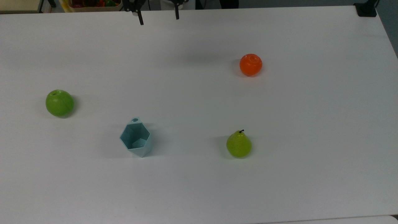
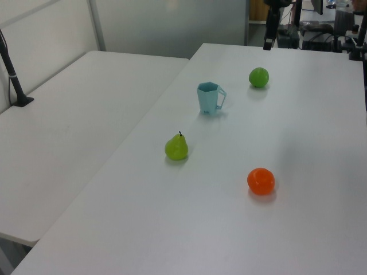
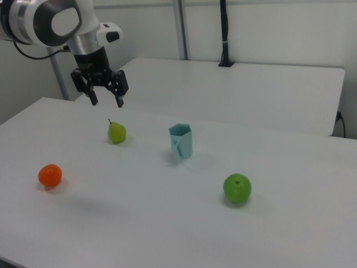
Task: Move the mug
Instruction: 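Move the open gripper over the light-blue mug and lower it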
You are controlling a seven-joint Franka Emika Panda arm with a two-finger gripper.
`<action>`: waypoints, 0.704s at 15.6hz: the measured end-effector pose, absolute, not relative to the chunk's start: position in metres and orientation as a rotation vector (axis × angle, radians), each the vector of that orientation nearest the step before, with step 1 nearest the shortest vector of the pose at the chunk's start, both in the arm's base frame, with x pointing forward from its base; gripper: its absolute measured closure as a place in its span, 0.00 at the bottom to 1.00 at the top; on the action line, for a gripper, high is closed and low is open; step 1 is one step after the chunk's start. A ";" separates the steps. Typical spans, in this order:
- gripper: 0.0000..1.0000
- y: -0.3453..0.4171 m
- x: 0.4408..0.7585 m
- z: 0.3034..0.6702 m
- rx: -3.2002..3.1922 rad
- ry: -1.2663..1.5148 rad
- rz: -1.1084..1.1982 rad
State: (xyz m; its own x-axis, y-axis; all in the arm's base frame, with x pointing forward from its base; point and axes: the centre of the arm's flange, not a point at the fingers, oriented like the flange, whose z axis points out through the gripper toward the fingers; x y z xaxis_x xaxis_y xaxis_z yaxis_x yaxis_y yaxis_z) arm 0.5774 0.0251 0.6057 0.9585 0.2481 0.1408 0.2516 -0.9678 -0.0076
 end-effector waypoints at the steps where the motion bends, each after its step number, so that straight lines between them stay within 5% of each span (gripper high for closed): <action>1: 0.25 0.022 0.580 0.602 -3.086 -0.389 -0.212; 3: 0.33 0.019 0.586 0.595 -3.088 -0.384 -0.226; 11: 0.33 -0.010 0.622 0.548 -3.101 -0.401 -0.364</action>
